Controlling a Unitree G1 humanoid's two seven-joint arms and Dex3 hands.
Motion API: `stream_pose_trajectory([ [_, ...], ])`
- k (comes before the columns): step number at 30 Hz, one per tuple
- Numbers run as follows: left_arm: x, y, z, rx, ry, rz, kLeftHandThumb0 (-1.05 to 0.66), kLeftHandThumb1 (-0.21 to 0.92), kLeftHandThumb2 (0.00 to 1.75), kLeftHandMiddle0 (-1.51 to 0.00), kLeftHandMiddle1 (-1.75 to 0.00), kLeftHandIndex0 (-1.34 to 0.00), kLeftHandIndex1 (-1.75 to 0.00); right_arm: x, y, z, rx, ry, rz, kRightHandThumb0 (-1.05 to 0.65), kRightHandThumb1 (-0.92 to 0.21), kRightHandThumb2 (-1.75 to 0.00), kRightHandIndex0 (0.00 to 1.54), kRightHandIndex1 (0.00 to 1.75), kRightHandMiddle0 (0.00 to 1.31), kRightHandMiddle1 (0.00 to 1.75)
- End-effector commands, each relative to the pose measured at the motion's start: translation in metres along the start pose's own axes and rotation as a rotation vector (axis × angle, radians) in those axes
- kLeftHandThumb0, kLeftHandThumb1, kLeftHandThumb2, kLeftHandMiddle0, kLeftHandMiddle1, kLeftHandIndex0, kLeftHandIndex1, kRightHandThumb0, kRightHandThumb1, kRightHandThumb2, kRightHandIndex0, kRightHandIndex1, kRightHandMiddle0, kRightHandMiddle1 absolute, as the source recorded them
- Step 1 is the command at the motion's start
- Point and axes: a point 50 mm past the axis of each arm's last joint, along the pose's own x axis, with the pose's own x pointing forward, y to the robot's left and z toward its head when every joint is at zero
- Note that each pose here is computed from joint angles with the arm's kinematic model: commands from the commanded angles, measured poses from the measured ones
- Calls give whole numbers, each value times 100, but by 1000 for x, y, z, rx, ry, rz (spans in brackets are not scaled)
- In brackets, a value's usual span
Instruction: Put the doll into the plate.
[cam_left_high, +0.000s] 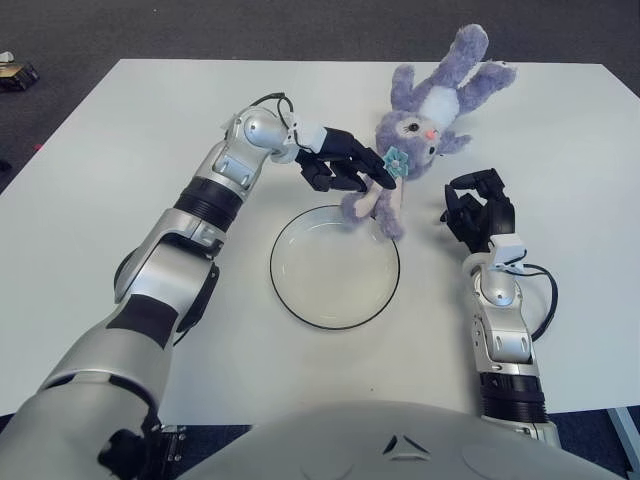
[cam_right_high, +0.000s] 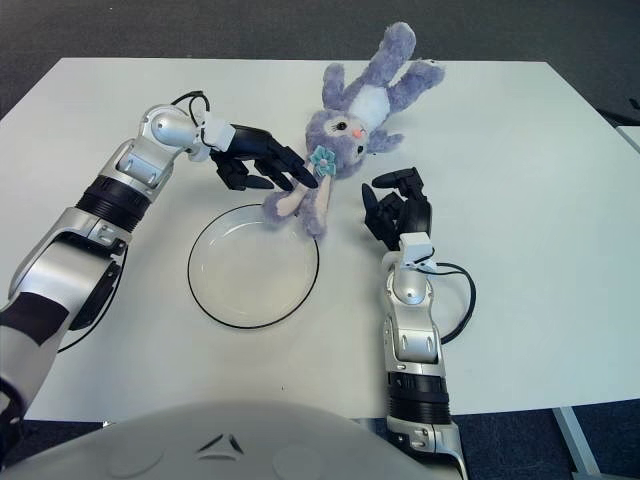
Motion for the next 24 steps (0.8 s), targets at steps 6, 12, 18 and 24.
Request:
stream_pose_trajectory([
  [6, 6, -4, -6, -56, 223, 91, -65, 92, 71, -86, -5, -59, -14, -7, -3, -14, -15, 53, -5, -35, -92, -39, 73, 175, 34, 161],
  [12, 6, -6, -4, -63, 238, 100, -65, 92, 71, -87, -5, -59, -14, -7, -3, -14, -15, 53, -5, -35, -92, -39, 73, 175, 34, 161],
  [18, 3, -5, -6, -128, 420, 248, -63, 92, 61, -78, -37, -49, -32, -6, -3, -14, -21, 51, -6, -35, -92, -39, 73, 175, 34, 161],
  [24, 2, -7, -3, -142, 464, 272, -64, 92, 55, -55, -90, -28, -68, -6, -3, -14, -22, 51, -6, -35, -92, -39, 73, 175, 34, 161],
])
